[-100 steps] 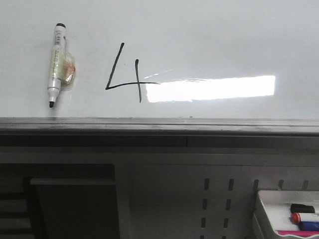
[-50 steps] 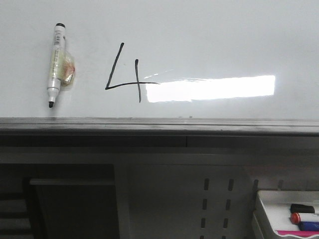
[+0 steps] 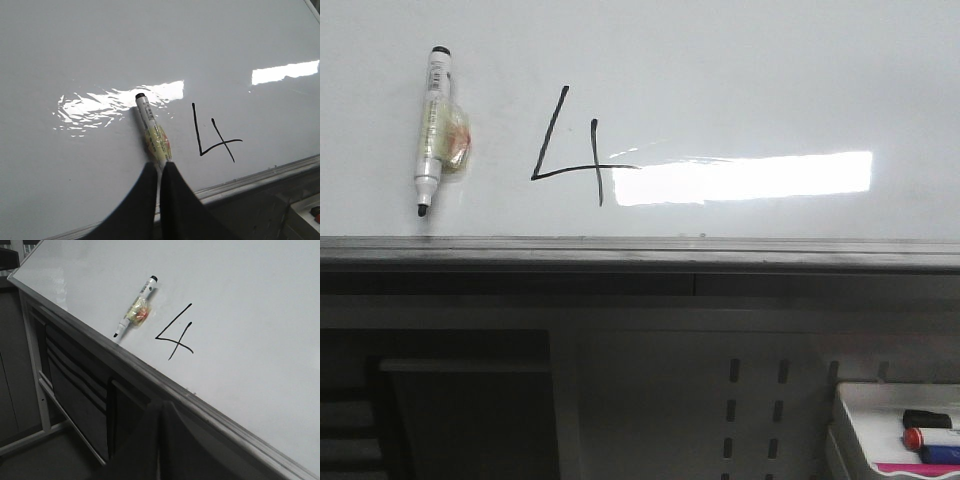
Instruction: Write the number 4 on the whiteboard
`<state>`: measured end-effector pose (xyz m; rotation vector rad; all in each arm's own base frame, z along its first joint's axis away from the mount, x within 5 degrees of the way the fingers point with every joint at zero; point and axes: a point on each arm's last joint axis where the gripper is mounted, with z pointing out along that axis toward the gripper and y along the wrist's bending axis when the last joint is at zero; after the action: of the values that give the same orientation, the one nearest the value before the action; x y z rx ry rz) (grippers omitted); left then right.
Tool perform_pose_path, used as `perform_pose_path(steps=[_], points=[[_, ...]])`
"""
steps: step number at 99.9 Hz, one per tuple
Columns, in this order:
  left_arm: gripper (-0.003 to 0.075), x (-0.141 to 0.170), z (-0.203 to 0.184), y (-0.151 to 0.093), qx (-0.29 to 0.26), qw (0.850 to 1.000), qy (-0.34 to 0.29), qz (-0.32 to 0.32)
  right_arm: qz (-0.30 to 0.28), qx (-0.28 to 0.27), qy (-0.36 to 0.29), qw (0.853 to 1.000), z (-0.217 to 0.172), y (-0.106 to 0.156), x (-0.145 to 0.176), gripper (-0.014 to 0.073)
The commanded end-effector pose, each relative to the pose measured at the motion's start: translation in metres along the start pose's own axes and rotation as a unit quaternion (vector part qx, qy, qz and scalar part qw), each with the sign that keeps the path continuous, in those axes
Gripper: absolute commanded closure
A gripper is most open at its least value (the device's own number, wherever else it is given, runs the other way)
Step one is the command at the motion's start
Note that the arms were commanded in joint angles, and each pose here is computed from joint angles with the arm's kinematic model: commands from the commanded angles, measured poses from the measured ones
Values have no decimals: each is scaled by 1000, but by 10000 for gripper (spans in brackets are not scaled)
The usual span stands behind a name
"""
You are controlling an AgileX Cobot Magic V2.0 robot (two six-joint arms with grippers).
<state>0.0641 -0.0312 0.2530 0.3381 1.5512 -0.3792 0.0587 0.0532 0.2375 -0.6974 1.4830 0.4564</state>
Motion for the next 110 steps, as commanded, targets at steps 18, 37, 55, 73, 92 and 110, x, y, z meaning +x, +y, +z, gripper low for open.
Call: perform_pose_path(steps=[18,37,55,73,92,110], points=[[741,-14,0,-1,4,997,-40,-62,-7,15,-48,999,-1,-3,-15,659],[741,-13,-2,8,-62,997,-34,26,-7,15,-48,999,-1,-3,-15,659],[741,-4,-12,18,-146,989,-31,0,-7,15,-48,999,-1,-3,-15,659],[741,29,-19,24,-210,978,-2,-5,-7,15,-48,999,-1,-3,-15,659],[741,71,-22,27,-235,970,60,-22,-7,15,-48,999,-1,-3,-15,659],[741,77,-23,26,-235,967,93,-36,-7,15,-48,999,-1,-3,-15,659]])
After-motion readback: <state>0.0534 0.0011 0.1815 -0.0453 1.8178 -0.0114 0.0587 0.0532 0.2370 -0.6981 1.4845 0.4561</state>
